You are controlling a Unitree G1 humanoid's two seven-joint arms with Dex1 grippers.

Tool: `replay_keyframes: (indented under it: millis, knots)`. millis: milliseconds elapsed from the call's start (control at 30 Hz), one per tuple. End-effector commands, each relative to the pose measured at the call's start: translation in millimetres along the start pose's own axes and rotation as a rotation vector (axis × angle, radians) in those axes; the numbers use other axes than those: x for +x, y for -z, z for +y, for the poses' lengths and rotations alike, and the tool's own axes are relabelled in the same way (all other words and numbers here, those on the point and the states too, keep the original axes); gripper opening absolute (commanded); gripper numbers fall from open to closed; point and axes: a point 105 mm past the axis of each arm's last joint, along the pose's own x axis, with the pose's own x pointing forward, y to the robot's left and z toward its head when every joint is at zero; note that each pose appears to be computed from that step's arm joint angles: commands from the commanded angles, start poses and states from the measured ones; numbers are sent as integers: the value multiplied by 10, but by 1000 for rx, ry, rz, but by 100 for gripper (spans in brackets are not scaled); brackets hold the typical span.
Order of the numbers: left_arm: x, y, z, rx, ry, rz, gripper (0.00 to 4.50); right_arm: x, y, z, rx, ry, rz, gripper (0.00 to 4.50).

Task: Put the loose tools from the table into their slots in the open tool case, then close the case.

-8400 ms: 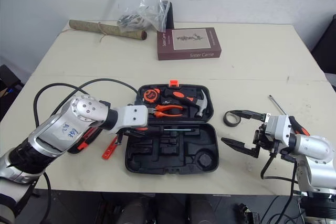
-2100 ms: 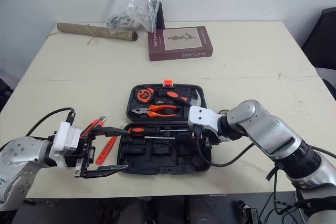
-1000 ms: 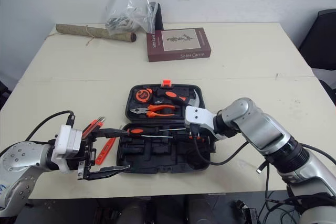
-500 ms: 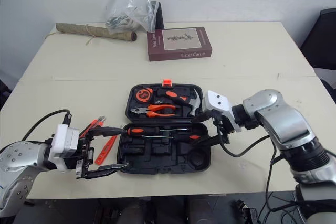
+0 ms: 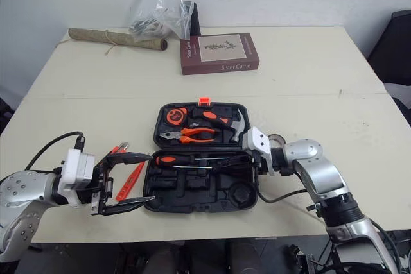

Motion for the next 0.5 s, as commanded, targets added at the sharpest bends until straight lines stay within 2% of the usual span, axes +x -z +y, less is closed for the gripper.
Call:
replay_keyframes:
  millis: [33,300,500]
  knots:
    - [-3,-9,-46,25,6,32,450,94,223,43,35,-17,84,5]
    - [-53,38,-28,8,-35,62,450,204,501,121,56,-9,266,5]
    - [-73,67,-12,-5,-56,78,450,231,573,101,44,13,371,5]
